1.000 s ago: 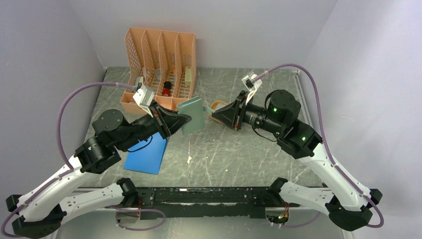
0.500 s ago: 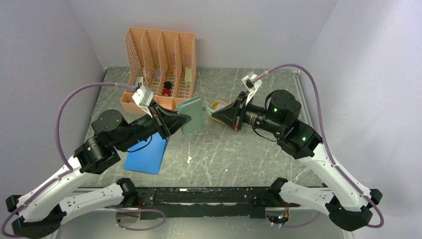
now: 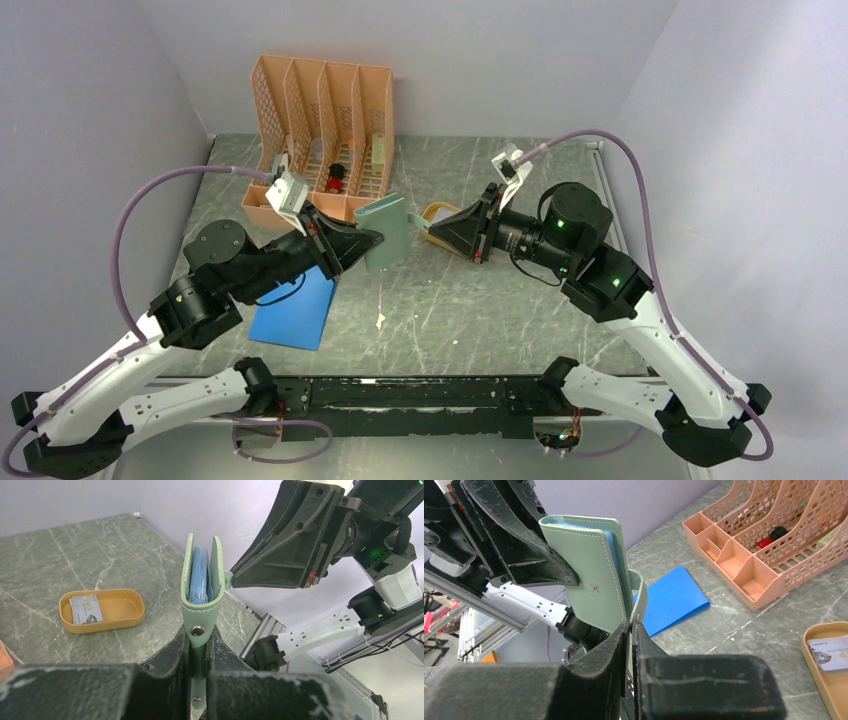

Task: Put the credit cards into the card holder
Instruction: Close the card holder at the center of the board.

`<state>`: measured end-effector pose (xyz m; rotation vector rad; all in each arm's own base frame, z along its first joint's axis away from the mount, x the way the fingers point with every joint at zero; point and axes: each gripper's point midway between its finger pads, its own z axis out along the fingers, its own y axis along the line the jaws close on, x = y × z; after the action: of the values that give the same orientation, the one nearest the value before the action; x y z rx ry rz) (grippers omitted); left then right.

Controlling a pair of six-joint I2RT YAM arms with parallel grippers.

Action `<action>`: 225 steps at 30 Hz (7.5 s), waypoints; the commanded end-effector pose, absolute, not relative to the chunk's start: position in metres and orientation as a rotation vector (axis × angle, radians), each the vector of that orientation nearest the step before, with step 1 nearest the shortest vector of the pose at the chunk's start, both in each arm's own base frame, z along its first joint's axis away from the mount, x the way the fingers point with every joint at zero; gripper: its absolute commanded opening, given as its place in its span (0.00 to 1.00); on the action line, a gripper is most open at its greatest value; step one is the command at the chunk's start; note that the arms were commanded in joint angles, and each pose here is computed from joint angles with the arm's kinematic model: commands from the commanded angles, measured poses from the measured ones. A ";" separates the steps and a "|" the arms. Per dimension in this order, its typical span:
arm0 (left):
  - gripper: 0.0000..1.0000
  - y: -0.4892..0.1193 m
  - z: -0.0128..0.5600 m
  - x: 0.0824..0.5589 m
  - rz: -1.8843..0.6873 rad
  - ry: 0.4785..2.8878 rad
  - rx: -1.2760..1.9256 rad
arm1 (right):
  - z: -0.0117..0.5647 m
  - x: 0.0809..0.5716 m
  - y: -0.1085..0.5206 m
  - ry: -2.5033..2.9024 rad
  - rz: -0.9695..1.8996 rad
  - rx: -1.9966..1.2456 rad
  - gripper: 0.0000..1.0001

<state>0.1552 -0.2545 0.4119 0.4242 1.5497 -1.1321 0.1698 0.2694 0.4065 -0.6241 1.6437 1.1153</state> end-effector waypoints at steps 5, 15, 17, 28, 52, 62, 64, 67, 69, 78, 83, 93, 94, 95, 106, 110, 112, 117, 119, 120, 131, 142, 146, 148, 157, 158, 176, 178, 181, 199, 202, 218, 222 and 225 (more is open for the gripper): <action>0.05 -0.248 0.438 0.149 -1.157 1.472 0.418 | 0.417 0.167 0.271 1.604 1.134 -0.636 0.12; 0.05 -0.248 0.438 0.149 -1.161 1.471 0.417 | 0.413 0.167 0.273 1.616 1.137 -0.642 0.15; 0.05 -0.248 0.439 0.148 -1.164 1.469 0.420 | 0.413 0.167 0.273 1.617 1.138 -0.641 0.14; 0.05 -0.249 0.439 0.147 -1.170 1.467 0.421 | 0.414 0.165 0.275 1.611 1.158 -0.652 0.04; 0.05 -0.271 0.438 0.159 -1.159 1.480 0.468 | 0.413 0.154 0.279 1.600 1.179 -0.753 0.00; 0.05 -0.278 0.438 0.161 -1.165 1.483 0.480 | 0.411 0.155 0.284 1.609 1.196 -0.768 0.00; 0.05 -0.278 0.439 0.162 -1.164 1.482 0.482 | 0.409 0.154 0.285 1.610 1.202 -0.772 0.00; 0.05 -0.280 0.439 0.162 -1.168 1.481 0.487 | 0.407 0.155 0.286 1.620 1.202 -0.778 0.00; 0.05 -0.281 0.439 0.161 -1.173 1.480 0.491 | 0.407 0.156 0.287 1.624 1.199 -0.775 0.00; 0.05 -0.282 0.436 0.160 -1.179 1.483 0.497 | 0.407 0.158 0.289 1.618 1.215 -0.754 0.00; 0.05 -0.282 0.434 0.159 -1.181 1.485 0.499 | 0.409 0.158 0.290 1.609 1.222 -0.745 0.00; 0.05 -0.283 0.433 0.158 -1.193 1.488 0.506 | 0.409 0.159 0.291 1.608 1.235 -0.734 0.00; 0.05 -0.283 0.433 0.157 -1.195 1.488 0.506 | 0.409 0.159 0.291 1.607 1.237 -0.734 0.00; 0.05 -0.284 0.433 0.157 -1.198 1.489 0.508 | 0.409 0.158 0.292 1.607 1.239 -0.734 0.00; 0.05 -0.288 0.435 0.154 -1.226 1.481 0.524 | 0.404 0.162 0.293 1.624 1.236 -0.719 0.00; 0.05 -0.289 0.436 0.152 -1.240 1.479 0.532 | 0.400 0.164 0.295 1.639 1.240 -0.702 0.00; 0.05 -0.290 0.436 0.151 -1.245 1.479 0.537 | 0.399 0.166 0.295 1.640 1.238 -0.685 0.00; 0.05 -0.291 0.437 0.147 -1.265 1.471 0.557 | 0.400 0.169 0.295 1.637 1.242 -0.658 0.00; 0.05 -0.292 0.436 0.146 -1.269 1.471 0.564 | 0.400 0.170 0.295 1.634 1.247 -0.649 0.00; 0.05 -0.292 0.436 0.145 -1.270 1.472 0.568 | 0.401 0.169 0.296 1.630 1.253 -0.646 0.00; 0.05 -0.283 0.429 0.148 -1.222 1.487 0.548 | 0.410 0.167 0.295 1.598 1.268 -0.640 0.00; 0.05 -0.280 0.428 0.148 -1.214 1.490 0.542 | 0.414 0.167 0.296 1.586 1.279 -0.641 0.00; 0.05 -0.282 0.428 0.147 -1.220 1.491 0.552 | 0.414 0.167 0.298 1.586 1.287 -0.643 0.00; 0.05 -0.284 0.427 0.146 -1.227 1.492 0.560 | 0.413 0.167 0.299 1.589 1.289 -0.643 0.00; 0.05 -0.289 0.427 0.144 -1.244 1.493 0.587 | 0.415 0.167 0.300 1.579 1.304 -0.636 0.00; 0.05 -0.289 0.427 0.144 -1.247 1.491 0.588 | 0.414 0.167 0.300 1.582 1.303 -0.635 0.00; 0.05 -0.295 0.451 0.115 -1.413 1.384 0.678 | 0.404 0.174 0.306 1.623 1.302 -0.618 0.00; 0.05 -0.295 0.454 0.110 -1.434 1.368 0.693 | 0.403 0.176 0.307 1.629 1.300 -0.614 0.00; 0.05 -0.295 0.457 0.105 -1.457 1.350 0.708 | 0.403 0.176 0.307 1.632 1.302 -0.610 0.00; 0.05 -0.301 0.463 0.072 -1.620 1.258 0.867 | 0.405 0.182 0.309 1.630 1.297 -0.576 0.00; 0.05 -0.301 0.464 0.068 -1.634 1.245 0.884 | 0.405 0.183 0.309 1.632 1.295 -0.570 0.00; 0.05 -0.300 0.459 0.073 -1.570 1.272 0.876 | 0.407 0.183 0.312 1.628 1.296 -0.595 0.00; 0.05 -0.290 0.458 0.099 -1.447 1.332 0.726 | 0.408 0.170 0.306 1.601 1.294 -0.671 0.00; 0.05 -0.280 0.460 0.115 -1.371 1.351 0.618 | 0.412 0.164 0.297 1.591 1.268 -0.695 0.00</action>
<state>0.1397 -0.2913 0.4361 0.6096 1.4356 -1.3148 0.1406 0.3040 0.4249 -0.7329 1.5469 1.4111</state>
